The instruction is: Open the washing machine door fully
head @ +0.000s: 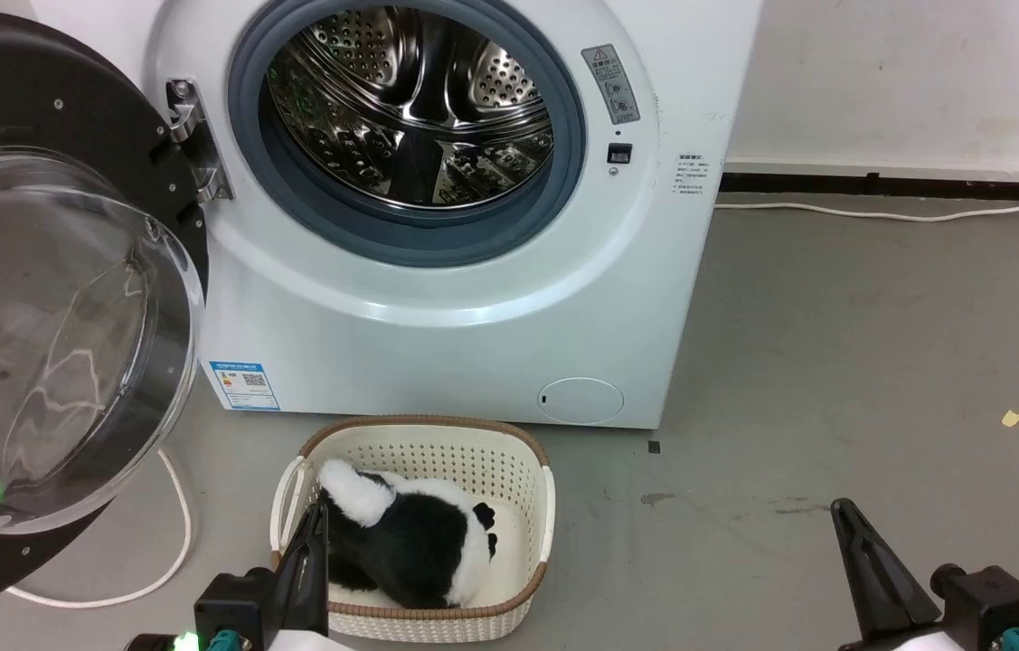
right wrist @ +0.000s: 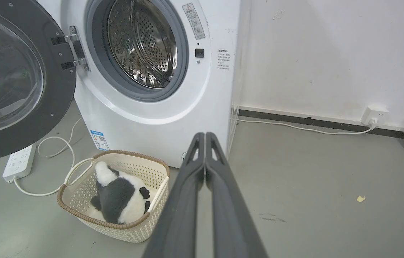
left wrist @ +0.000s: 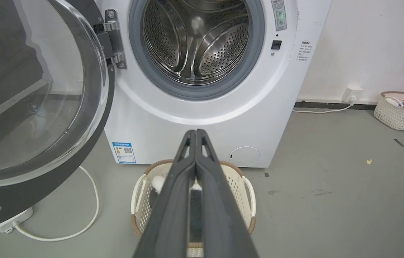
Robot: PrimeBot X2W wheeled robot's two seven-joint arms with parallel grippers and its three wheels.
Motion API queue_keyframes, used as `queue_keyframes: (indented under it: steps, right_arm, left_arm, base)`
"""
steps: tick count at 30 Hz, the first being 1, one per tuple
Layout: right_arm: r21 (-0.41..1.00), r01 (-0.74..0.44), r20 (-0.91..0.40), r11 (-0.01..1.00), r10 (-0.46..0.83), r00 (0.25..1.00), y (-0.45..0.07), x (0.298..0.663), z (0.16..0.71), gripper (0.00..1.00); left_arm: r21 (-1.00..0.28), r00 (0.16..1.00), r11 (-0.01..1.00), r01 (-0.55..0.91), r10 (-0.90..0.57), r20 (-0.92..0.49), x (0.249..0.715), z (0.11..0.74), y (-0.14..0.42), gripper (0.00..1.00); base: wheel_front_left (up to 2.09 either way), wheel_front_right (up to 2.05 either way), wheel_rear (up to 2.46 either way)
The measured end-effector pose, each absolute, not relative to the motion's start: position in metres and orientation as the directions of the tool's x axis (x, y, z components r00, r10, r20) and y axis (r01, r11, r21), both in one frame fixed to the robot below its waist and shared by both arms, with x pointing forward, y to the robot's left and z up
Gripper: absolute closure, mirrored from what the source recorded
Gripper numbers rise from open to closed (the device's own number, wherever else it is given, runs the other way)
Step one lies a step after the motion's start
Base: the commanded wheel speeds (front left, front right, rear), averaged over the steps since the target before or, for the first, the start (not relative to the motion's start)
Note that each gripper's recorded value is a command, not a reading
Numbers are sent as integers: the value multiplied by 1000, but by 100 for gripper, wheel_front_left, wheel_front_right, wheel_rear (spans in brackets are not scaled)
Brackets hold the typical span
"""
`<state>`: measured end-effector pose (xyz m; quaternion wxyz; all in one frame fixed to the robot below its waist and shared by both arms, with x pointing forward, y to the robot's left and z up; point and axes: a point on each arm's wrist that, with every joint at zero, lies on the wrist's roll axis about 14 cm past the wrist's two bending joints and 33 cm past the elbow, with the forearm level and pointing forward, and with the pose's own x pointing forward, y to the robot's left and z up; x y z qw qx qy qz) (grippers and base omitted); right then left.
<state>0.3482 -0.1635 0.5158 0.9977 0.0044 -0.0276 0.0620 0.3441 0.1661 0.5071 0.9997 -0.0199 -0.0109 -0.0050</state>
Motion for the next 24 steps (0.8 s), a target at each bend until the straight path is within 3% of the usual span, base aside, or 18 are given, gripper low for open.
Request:
queue_keyframes:
  steps: [24]
  right_arm:
    - [-12, -126, 36, 992, 126, 991, -163, 355, 518, 100]
  left_arm:
    - [-14, 1000, 1000, 12, -12, 10, 351, 510, 170, 100]
  base:
    - [0, 0, 0]
